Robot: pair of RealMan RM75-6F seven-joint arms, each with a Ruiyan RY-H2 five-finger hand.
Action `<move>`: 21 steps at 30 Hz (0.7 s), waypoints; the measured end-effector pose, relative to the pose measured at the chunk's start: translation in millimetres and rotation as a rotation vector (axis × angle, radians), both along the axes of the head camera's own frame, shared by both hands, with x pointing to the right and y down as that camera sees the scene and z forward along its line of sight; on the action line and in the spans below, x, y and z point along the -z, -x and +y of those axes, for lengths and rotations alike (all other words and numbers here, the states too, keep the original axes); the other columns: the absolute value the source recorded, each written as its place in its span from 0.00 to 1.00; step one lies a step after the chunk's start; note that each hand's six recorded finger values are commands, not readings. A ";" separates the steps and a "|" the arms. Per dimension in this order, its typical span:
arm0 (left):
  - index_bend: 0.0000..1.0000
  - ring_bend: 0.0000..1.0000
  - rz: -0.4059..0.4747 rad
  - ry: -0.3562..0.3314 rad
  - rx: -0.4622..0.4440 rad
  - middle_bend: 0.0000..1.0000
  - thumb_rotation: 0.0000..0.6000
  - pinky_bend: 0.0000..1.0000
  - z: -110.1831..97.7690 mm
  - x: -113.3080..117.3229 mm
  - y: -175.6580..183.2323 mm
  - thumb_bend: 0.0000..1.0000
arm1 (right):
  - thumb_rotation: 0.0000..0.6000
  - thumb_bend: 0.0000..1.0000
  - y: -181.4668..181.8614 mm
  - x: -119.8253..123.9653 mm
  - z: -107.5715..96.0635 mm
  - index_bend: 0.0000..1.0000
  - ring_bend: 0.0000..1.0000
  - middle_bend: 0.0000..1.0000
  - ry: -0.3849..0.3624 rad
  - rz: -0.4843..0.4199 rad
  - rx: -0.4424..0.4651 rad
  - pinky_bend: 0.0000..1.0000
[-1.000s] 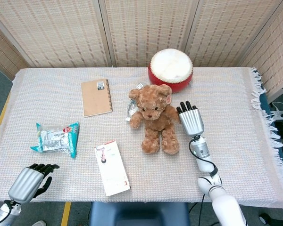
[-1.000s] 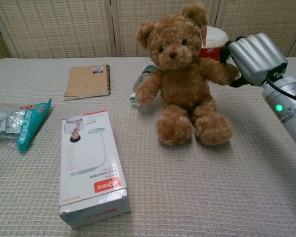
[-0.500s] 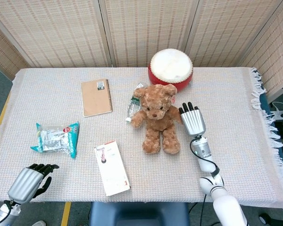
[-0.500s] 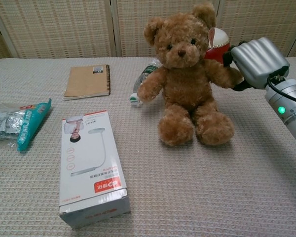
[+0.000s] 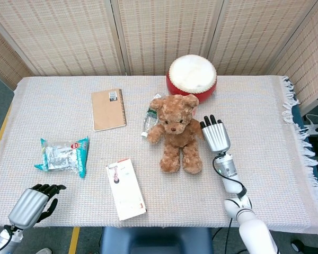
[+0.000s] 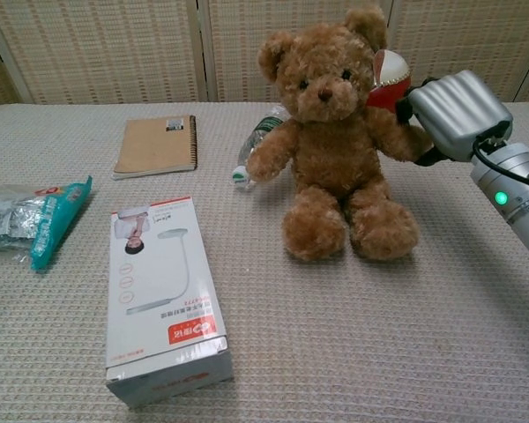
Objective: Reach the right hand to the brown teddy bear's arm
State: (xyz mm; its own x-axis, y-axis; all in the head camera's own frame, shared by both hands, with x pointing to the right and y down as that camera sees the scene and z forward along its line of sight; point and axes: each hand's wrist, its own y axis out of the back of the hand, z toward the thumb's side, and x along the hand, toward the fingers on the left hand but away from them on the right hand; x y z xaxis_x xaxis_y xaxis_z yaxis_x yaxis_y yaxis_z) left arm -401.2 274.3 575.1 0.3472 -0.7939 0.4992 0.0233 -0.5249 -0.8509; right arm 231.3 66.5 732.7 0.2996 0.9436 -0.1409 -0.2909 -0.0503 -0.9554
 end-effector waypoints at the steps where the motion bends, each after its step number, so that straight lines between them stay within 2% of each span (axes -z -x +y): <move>1: 0.31 0.44 0.000 0.000 0.000 0.43 1.00 0.52 0.0 0.0 0.1 0.55 | 1.00 0.13 0.8 1.7 -0.5 0.58 0.35 0.40 -0.008 -0.003 0.002 0.74; 5: 0.31 0.44 0.000 0.001 0.000 0.43 1.00 0.52 0.0 -0.3 0.2 0.55 | 1.00 0.13 2.5 10.1 -3.0 0.57 0.35 0.40 -0.040 -0.049 -0.008 0.74; 8: 0.31 0.44 -0.001 0.002 -0.002 0.43 1.00 0.52 0.2 -0.4 0.3 0.55 | 1.00 0.13 -0.1 11.0 -1.9 0.51 0.32 0.40 -0.034 -0.087 -0.026 0.72; 10: 0.31 0.44 0.000 0.001 -0.001 0.43 1.00 0.52 -0.1 -0.3 0.5 0.55 | 1.00 0.13 -5.9 8.1 2.8 0.42 0.25 0.38 -0.012 -0.116 -0.049 0.66; 17: 0.31 0.44 -0.005 0.001 0.014 0.43 1.00 0.52 -2.3 -1.2 3.5 0.55 | 1.00 0.13 -44.8 2.3 33.9 0.08 0.01 0.15 0.054 -0.151 -0.096 0.34; 21: 0.31 0.44 -0.010 -0.002 0.024 0.43 1.00 0.52 -3.4 -1.3 5.5 0.55 | 1.00 0.13 -67.0 9.1 54.4 0.03 0.00 0.13 0.085 -0.166 -0.099 0.24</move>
